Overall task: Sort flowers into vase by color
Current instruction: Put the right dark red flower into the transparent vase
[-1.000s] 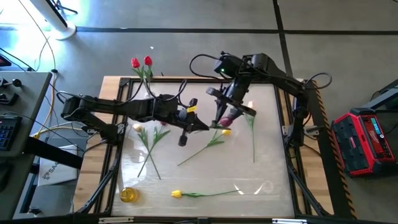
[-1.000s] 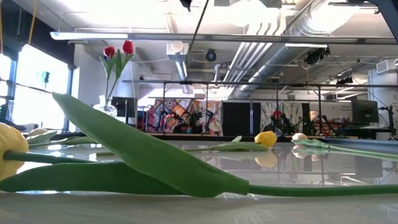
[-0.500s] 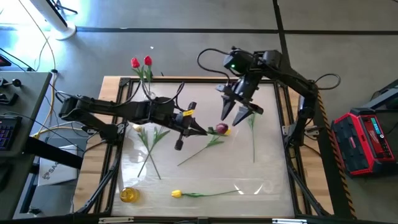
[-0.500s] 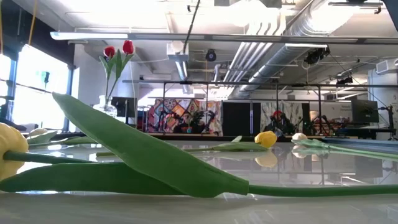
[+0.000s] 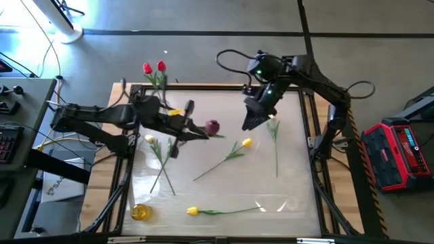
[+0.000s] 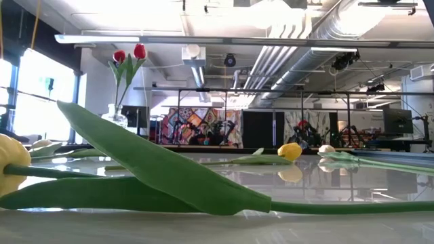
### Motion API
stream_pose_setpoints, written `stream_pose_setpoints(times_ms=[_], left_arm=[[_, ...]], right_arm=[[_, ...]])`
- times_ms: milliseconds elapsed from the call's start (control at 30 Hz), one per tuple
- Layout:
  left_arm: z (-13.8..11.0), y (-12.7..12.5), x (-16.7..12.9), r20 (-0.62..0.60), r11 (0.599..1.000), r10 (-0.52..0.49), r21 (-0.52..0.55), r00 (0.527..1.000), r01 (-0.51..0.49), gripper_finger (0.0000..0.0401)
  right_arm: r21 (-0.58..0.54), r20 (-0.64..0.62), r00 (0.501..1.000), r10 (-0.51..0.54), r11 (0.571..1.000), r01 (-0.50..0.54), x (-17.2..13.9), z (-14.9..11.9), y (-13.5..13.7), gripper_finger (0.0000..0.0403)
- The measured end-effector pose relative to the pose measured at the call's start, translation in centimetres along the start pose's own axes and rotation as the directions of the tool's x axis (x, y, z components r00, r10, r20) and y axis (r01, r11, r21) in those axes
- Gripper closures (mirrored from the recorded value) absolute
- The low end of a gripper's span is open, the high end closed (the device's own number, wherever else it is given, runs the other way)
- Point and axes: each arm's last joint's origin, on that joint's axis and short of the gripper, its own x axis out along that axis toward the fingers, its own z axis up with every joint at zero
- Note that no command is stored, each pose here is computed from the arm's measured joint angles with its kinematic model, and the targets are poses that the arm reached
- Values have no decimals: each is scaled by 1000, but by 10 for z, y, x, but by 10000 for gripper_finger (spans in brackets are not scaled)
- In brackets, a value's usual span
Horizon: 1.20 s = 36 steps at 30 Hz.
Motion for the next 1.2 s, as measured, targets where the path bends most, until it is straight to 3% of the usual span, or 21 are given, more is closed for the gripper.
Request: stream_pose_setpoints(times_ms=[133,233,367,467,600,733,900,1067,1200], left_arm=[[8,2,-13,38,999,18,-31,999,-17,401],[11,5,-18,49,998,32,-62,998,-29,401],[14,5,-24,64,995,40,-96,997,-34,401],[16,5,-25,74,993,41,-109,996,-33,401],[16,5,-25,74,991,42,-127,996,-32,401],[18,6,-26,95,991,63,-126,993,-51,401],[19,9,-26,94,980,159,-133,983,-146,401],[21,10,-26,114,976,188,-134,976,-172,401],[22,10,-27,127,975,192,-133,973,-175,401]], right_arm=[[-172,100,995,-25,984,42,-7,-3,4,180],[-337,229,973,-22,936,100,-15,-6,11,183],[-552,416,909,21,800,234,-25,-16,28,198],[-650,513,856,64,680,339,-31,-27,39,215],[-696,623,774,109,529,486,-39,-47,52,239],[-668,704,702,109,438,602,-45,-61,57,263],[-692,709,679,191,373,618,-50,-68,58,290],[-738,674,675,298,316,597,-57,-77,56,313],[-737,674,640,368,290,610,-62,-85,51,328]])
